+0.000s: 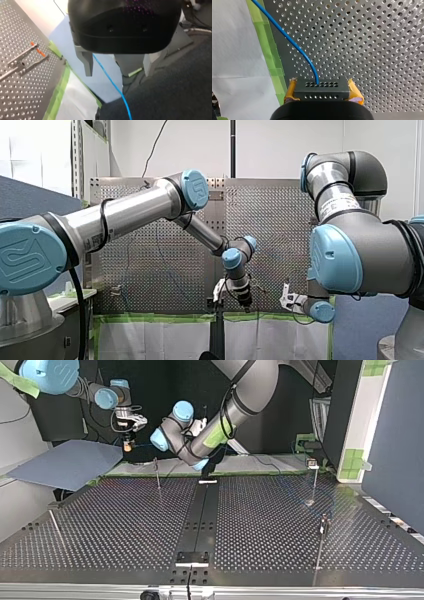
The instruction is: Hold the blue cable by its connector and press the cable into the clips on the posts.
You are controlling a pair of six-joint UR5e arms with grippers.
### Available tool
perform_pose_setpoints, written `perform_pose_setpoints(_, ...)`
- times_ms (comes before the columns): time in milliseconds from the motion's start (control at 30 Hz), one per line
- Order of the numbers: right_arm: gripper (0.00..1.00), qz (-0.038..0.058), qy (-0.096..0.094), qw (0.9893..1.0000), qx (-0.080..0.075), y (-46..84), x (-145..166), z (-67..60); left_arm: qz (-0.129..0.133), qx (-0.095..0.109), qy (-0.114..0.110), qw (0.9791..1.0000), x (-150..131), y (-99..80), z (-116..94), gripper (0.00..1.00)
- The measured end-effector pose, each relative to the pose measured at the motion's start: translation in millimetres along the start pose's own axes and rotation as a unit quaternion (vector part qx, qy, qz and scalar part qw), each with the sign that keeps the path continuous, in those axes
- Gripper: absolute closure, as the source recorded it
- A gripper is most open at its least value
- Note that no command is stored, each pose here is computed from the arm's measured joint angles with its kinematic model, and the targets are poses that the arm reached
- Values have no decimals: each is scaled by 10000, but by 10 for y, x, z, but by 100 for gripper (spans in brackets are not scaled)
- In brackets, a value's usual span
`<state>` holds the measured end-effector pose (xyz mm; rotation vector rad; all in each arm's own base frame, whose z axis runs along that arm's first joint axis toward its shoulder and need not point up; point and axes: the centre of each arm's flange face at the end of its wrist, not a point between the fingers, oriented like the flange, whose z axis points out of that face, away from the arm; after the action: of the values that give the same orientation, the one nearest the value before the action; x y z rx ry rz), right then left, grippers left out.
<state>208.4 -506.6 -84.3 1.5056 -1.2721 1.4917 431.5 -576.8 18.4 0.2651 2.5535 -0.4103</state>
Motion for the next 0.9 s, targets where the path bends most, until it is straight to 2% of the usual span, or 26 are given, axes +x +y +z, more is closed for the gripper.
perform_pose_setpoints(133, 100, 5, 3, 10000, 7, -7, 0, 1, -145, 35, -1, 9999, -10, -12, 6, 0)
perform_pose_setpoints(400, 100, 12, 0, 10000, 15, -16, -2, 1, -459, -237, 171, 9985, 137, 34, 190, 0)
perform_pose_setpoints(500, 100, 13, -2, 10000, 16, -16, -2, 2, -543, -423, 324, 9971, 252, 120, 283, 0)
perform_pose_setpoints(633, 100, 11, 1, 10000, 20, -21, -1, 4, -528, -721, 689, 9936, 522, 318, 420, 0)
perform_pose_setpoints(733, 100, 10, 6, 10000, 22, -22, 0, 5, -521, -854, 854, 9913, 664, 437, 484, 0)
perform_pose_setpoints(800, 100, 10, 6, 10000, 22, -22, 0, 5, -523, -881, 887, 9908, 711, 474, 505, 0)
perform_pose_setpoints(900, 100, 11, 8, 10000, 20, -19, 1, 6, -523, -860, 857, 9912, 714, 476, 524, 0)
